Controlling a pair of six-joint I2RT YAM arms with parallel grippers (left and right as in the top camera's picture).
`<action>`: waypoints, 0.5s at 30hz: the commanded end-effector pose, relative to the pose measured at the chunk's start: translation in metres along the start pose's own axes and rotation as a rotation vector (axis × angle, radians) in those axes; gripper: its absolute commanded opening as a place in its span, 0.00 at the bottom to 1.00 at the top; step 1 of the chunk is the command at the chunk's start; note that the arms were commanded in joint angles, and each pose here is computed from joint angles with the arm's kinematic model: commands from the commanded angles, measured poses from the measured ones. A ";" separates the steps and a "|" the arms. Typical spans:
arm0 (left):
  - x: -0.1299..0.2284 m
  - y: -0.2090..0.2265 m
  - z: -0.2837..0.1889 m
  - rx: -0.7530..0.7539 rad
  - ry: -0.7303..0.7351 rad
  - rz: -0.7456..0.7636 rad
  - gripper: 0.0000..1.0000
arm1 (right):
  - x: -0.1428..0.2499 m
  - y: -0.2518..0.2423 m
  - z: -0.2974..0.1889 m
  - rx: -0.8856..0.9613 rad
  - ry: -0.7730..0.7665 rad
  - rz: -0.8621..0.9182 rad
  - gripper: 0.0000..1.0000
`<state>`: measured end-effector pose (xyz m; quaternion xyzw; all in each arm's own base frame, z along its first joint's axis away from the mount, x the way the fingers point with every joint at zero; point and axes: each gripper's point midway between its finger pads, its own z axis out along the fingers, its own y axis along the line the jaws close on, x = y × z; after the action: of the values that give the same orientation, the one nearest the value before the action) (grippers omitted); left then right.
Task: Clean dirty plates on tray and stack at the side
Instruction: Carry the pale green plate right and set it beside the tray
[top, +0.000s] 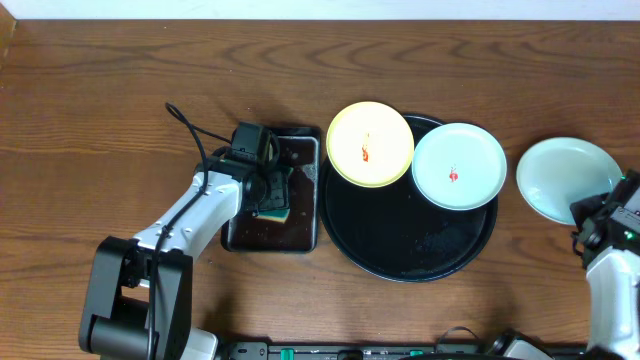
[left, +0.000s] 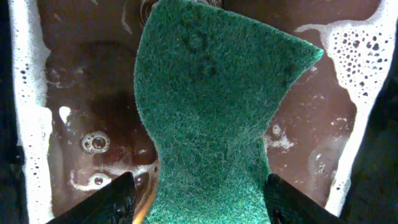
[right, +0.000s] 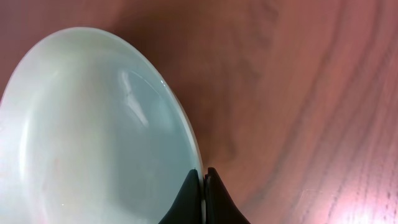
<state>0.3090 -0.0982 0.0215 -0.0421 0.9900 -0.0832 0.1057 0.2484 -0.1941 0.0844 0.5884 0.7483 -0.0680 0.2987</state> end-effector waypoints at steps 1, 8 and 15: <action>0.007 0.006 0.001 -0.018 0.011 0.006 0.67 | -0.005 -0.005 0.015 0.006 0.034 0.119 0.01; 0.014 0.009 0.007 -0.027 0.035 0.004 0.44 | 0.000 -0.003 0.043 -0.020 0.089 0.140 0.01; 0.015 0.009 0.007 -0.027 0.037 0.004 0.07 | -0.003 0.020 0.045 -0.138 0.093 0.044 0.13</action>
<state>0.3028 -0.0976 0.0163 -0.0398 0.9910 -0.0827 0.0976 0.2724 -0.2122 0.0468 0.6100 0.7366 -0.0028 0.2919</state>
